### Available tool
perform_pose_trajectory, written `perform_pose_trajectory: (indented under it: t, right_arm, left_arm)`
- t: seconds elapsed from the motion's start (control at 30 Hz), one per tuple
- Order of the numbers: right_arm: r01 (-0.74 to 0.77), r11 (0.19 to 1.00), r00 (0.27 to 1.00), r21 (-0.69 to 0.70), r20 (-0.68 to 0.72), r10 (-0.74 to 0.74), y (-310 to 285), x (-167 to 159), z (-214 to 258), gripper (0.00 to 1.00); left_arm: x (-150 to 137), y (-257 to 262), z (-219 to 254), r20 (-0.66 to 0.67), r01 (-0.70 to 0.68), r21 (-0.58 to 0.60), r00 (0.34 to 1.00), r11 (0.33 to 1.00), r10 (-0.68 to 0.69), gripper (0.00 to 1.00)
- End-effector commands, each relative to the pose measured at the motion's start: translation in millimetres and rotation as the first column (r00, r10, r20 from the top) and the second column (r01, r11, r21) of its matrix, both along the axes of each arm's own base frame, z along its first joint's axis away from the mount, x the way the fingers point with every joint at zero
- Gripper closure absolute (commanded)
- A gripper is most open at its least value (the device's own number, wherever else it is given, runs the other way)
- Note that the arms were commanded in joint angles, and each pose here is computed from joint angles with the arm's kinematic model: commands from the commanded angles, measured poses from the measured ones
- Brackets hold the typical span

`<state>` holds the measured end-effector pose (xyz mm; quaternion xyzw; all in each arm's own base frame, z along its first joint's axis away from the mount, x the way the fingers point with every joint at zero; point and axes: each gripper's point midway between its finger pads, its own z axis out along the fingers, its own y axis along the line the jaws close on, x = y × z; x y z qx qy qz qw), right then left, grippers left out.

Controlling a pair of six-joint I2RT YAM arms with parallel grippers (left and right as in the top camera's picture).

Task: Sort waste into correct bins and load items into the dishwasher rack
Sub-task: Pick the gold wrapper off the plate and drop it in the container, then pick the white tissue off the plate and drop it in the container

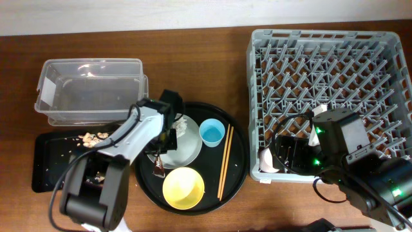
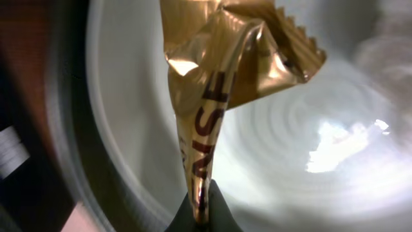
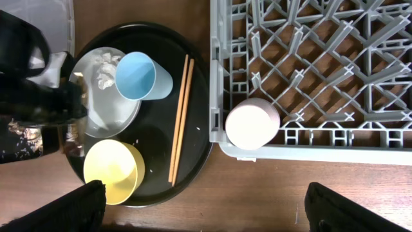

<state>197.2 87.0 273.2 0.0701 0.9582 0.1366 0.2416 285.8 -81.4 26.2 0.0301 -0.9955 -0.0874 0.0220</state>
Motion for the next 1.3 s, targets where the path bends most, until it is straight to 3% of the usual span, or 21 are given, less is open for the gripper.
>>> perform_pose_trajectory:
  t: [0.0, 0.13, 0.27, 0.3, 0.4, 0.53, 0.6, 0.67, 0.87, 1.03, 1.27]
  right_arm:
    - [0.009, 1.0, 1.0, -0.005, 0.008, -0.009, -1, 1, 1, 0.01]
    - [0.01, 1.0, 1.0, -0.004, 0.009, -0.01, -1, 1, 2, 0.01]
    - [0.009, 1.0, 1.0, -0.011, -0.006, -0.009, -1, 2, -1, 0.01]
    - [0.009, 1.0, 1.0, -0.012, -0.011, -0.009, -1, 2, -2, 0.01]
    - [0.005, 1.0, 1.0, -0.01, -0.025, -0.005, 1, 4, -5, 0.01]
    - [0.002, 1.0, 0.999, -0.018, -0.05, -0.003, 3, 5, -10, 0.01]
    - [0.002, 1.0, 0.998, -0.023, -0.06, -0.004, 4, 7, -12, 0.01]
    - [0.002, 1.0, 0.997, -0.028, -0.072, -0.004, 4, 9, -14, 0.01]
    - [-0.003, 1.0, 0.995, -0.03, -0.098, 0.0, 7, 11, -20, 0.01]
    - [-0.013, 1.0, 0.994, -0.015, -0.111, 0.011, 8, 3, -19, 0.01]
    - [-0.018, 1.0, 0.993, -0.005, -0.114, 0.017, 9, 2, -18, 0.01]
  left_arm:
    - [35, 0, 81, 0.212, -0.007, -0.048, 0.977, 0.999, 0.017, 1.0]
    - [77, 54, 144, 0.466, -0.138, 0.066, 0.88, 0.988, 0.091, 1.0]
    - [123, 87, 137, 0.551, -0.181, 0.031, 0.824, 0.983, 0.134, 1.0]
    - [135, 91, 127, 0.554, -0.174, 0.014, 0.821, 0.985, 0.137, 0.94]
    - [163, 105, 111, 0.582, -0.204, -0.013, 0.794, 0.979, 0.174, 0.47]
    - [181, 96, 158, 0.621, -0.167, -0.115, 0.758, 0.979, 0.202, 0.47]
    - [173, 89, 181, 0.596, -0.149, -0.138, 0.777, 0.979, 0.203, 0.47]
    - [154, 77, 183, 0.524, -0.126, -0.164, 0.829, 0.978, 0.195, 0.54]
    - [92, 0, 130, 0.291, 0.044, -0.109, 0.957, 0.993, -0.011, 0.55]
    - [54, -46, 49, 0.222, 0.124, -0.106, 0.97, 0.987, -0.098, 0.5]
    - [59, -58, -8, 0.342, 0.166, -0.144, 0.934, 0.976, -0.108, 0.5]
